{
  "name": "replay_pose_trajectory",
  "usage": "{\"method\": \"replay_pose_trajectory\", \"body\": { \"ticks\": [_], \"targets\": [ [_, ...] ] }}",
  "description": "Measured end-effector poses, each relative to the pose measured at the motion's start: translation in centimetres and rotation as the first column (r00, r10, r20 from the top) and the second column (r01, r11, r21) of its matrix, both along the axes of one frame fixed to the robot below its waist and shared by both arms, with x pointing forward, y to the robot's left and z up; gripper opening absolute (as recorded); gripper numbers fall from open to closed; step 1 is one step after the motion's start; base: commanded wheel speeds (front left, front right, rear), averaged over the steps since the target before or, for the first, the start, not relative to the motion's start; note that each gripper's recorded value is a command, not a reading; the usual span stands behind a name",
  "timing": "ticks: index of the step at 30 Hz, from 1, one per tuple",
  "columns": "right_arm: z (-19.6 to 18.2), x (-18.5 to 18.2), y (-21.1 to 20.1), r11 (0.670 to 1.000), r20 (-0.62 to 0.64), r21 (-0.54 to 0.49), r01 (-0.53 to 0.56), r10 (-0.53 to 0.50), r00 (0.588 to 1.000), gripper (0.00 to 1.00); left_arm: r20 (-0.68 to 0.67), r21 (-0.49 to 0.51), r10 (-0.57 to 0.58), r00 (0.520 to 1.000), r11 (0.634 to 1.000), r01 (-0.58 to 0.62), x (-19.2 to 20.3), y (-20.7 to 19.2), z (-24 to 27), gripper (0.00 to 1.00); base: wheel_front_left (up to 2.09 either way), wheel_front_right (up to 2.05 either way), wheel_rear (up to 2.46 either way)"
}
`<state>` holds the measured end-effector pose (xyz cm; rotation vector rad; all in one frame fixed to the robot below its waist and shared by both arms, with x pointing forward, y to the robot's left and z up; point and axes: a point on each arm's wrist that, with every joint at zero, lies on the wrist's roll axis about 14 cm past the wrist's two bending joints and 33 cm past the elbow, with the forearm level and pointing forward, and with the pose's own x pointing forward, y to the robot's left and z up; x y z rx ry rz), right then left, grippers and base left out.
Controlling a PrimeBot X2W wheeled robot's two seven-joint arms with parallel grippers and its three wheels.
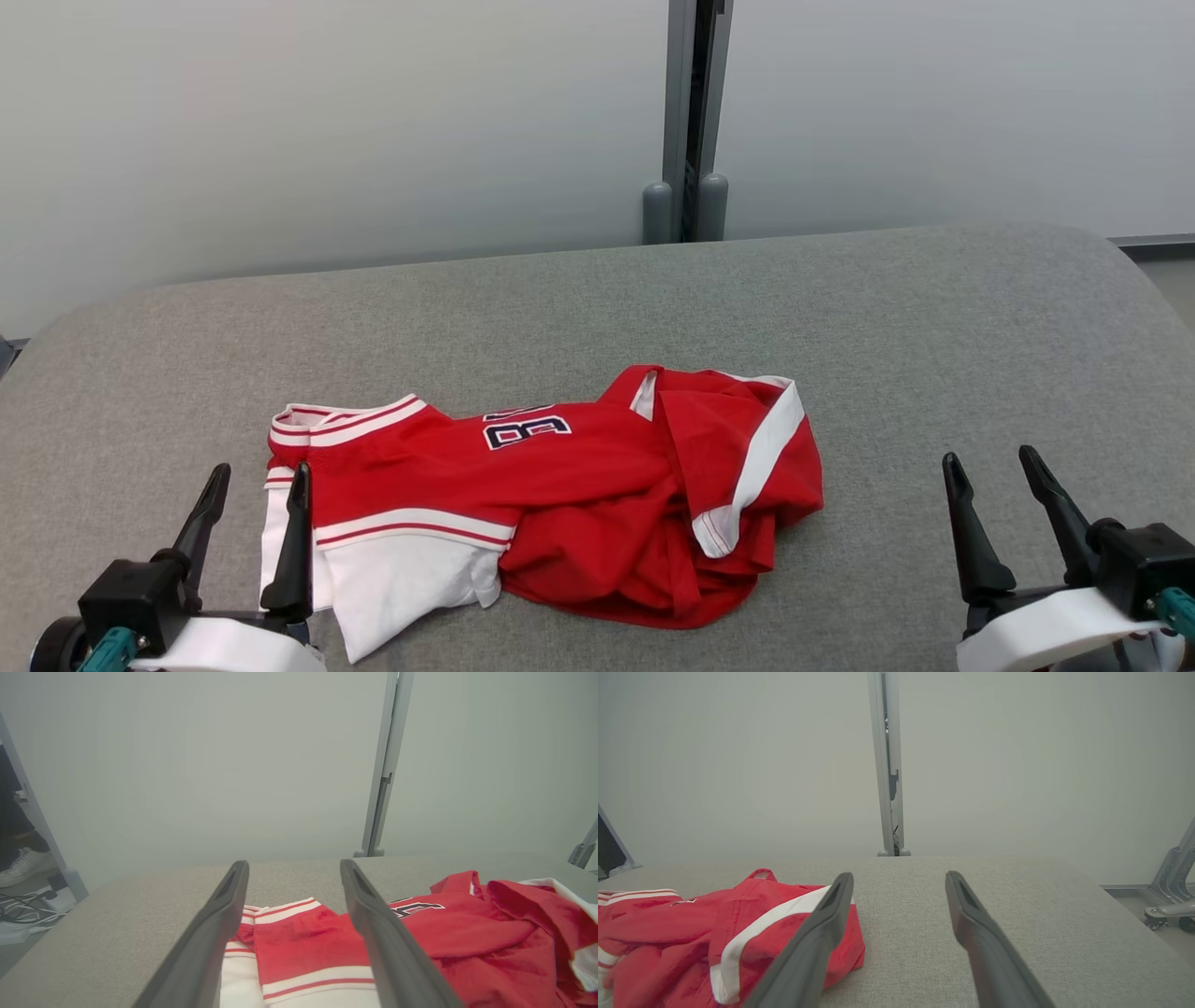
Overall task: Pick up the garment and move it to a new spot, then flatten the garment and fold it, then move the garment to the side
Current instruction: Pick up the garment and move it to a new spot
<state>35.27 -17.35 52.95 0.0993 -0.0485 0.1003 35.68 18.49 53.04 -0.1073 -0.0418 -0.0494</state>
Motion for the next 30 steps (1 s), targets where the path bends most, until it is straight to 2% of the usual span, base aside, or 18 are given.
{"method": "replay_pose_trajectory", "body": {
  "ticks": [11, 30],
  "targets": [
    [-0.2, -1.0, 0.0, 1.000, -0.011, 0.013, 0.007, -0.007, 1.000, 1.00, -0.041, -0.001, 0.014, 0.999, 1.000, -0.014, -1.1, 0.5, -1.0, 1.00, 0.00, 0.00, 0.00],
    [-0.4, -0.7, 0.4, 1.000, -0.021, 0.020, 0.000, 0.000, 1.000, 1.00, -0.072, -0.005, 0.033, 0.997, 0.999, -0.034, -0.9, 0.8, -1.7, 1.00, 0.00, 0.00, 0.00]
  ]
}}
